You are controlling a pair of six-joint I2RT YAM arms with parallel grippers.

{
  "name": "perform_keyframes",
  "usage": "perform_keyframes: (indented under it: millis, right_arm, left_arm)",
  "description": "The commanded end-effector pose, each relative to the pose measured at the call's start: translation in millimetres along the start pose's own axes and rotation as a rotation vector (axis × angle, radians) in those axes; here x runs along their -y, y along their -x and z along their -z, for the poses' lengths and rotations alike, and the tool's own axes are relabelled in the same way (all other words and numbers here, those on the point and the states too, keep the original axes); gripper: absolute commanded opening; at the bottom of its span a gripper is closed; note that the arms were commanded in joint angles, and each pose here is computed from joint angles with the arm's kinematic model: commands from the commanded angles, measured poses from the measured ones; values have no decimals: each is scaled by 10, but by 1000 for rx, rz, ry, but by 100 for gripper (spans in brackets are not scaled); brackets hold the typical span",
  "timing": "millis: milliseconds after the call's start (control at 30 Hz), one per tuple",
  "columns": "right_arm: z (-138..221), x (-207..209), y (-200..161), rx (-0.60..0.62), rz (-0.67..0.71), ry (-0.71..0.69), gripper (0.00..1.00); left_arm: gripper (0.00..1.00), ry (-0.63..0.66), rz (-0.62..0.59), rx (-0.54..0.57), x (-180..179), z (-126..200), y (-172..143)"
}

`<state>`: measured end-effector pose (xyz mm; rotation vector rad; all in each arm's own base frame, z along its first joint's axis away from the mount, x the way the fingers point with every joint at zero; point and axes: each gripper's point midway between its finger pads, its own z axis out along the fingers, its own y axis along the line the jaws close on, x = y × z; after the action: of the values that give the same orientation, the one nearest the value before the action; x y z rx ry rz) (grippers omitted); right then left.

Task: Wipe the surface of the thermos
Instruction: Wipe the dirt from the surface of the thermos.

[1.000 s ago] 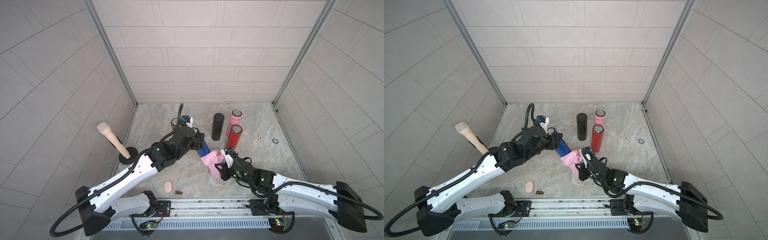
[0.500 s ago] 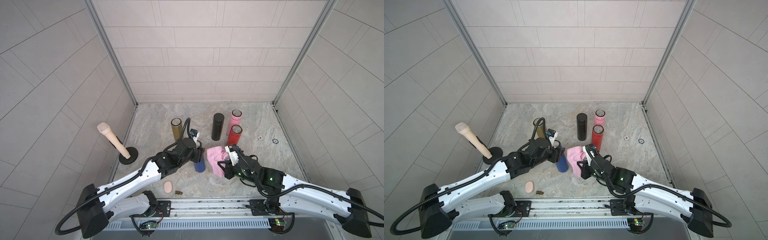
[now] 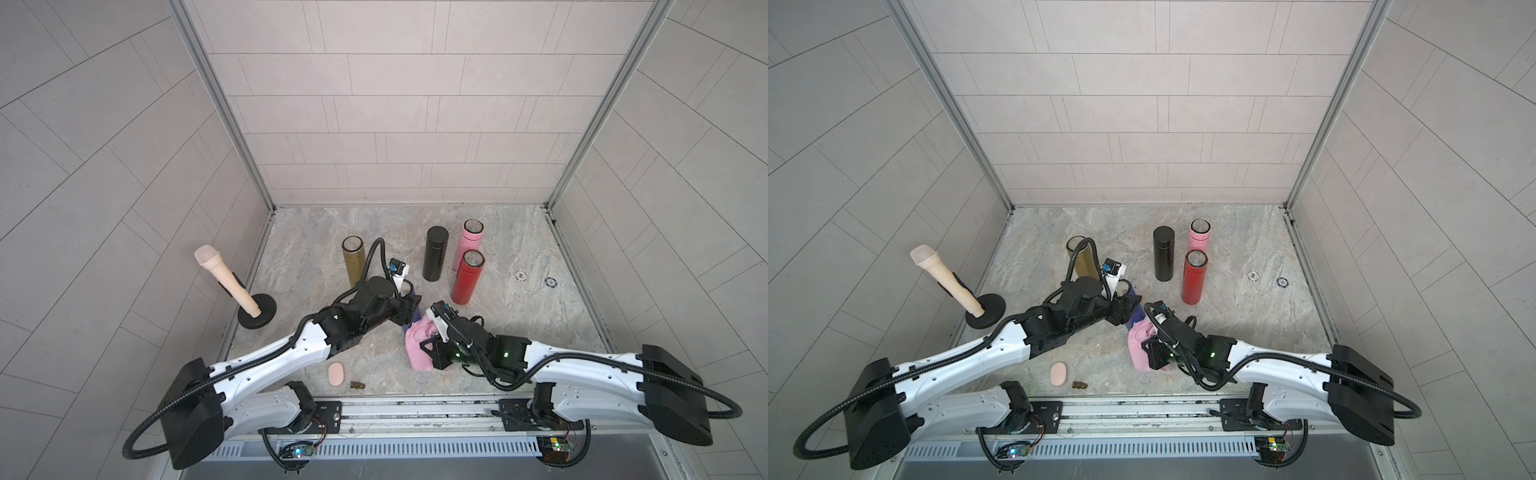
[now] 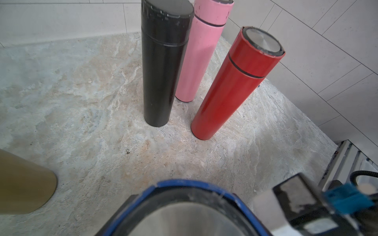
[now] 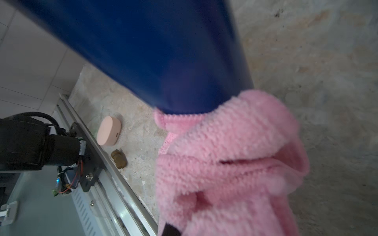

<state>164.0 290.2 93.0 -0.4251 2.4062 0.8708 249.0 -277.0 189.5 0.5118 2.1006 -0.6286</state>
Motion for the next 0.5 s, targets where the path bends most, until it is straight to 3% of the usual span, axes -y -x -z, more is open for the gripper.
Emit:
perform_keyframes:
  millis: [0, 133, 333, 467]
  right_arm:
    - [-50, -40, 73, 50, -36, 28, 0]
    - [66, -131, 229, 112, -19, 55, 0]
    - [567, -320, 673, 280, 17, 85, 0]
    - [1103, 3, 839, 418, -83, -54, 0]
  left_arm:
    - [0, -80, 50, 108, 183, 8, 268]
    - [0, -72, 7, 76, 207, -14, 216]
    - [0, -88, -122, 22, 242, 83, 144]
    - [0, -46, -288, -58, 167, 233, 38]
